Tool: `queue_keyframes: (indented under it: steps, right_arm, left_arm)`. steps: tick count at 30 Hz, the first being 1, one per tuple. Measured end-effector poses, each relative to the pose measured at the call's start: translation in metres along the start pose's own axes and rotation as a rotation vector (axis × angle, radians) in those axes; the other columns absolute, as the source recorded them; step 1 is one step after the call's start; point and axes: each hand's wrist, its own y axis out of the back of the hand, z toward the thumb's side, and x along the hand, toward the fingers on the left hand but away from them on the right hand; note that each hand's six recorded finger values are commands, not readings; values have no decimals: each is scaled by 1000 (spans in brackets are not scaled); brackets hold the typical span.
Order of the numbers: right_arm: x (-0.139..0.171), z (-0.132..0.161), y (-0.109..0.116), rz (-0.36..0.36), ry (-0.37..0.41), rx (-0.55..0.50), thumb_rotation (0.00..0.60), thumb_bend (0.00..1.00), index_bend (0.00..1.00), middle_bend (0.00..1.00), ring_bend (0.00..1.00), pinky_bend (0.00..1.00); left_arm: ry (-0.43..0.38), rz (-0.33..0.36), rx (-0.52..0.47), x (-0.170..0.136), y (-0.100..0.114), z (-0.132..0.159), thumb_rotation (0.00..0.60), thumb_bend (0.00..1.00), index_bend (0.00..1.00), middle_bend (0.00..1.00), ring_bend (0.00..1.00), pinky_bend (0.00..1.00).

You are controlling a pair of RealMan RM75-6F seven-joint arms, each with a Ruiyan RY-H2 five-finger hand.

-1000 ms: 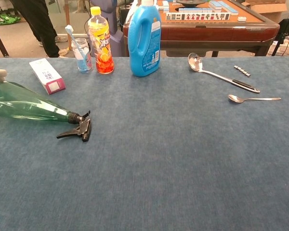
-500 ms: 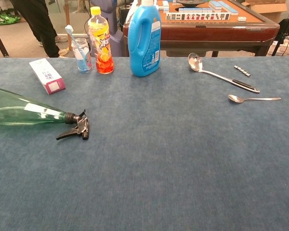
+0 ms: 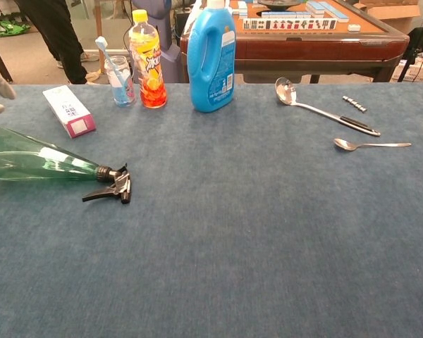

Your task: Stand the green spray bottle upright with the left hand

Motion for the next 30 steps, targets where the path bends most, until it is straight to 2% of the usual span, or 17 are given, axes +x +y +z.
queue_keyframes:
  steps: [2,5,10,14,24,30]
  right_arm:
    - [0,0,1,-1,1,1,600,289,238,269,202,254]
    - [0,0,1,0,0,2,600,289,238,269,202,254]
    - [0,-2,0,4,-5,-1,600,289,238,269,202,253]
    - [-1,-1,2,1,0,2,600,289,238,269,202,253]
    - [0,-5,-1,5,-10,-7,600,280,238,269,202,254]
    - [-1,-6,-2,6,-8,-10,600,280,238,269,202,253]
  left_arm:
    - [-53,15,12,-2,0,16,532,387,196,180,0,0]
    - [-106,18,42,-3,-3,36,595,387,179,171,0,0]
    - [-168,-7,116,1,-10,66,600,387,159,154,0,0]
    - [-185,-29,179,6,-17,81,600,387,159,152,0,0]
    - [-122,-123,319,21,-42,96,600,387,161,153,0,0]
    - [-89,-153,377,26,-50,101,600,375,170,153,0,0]
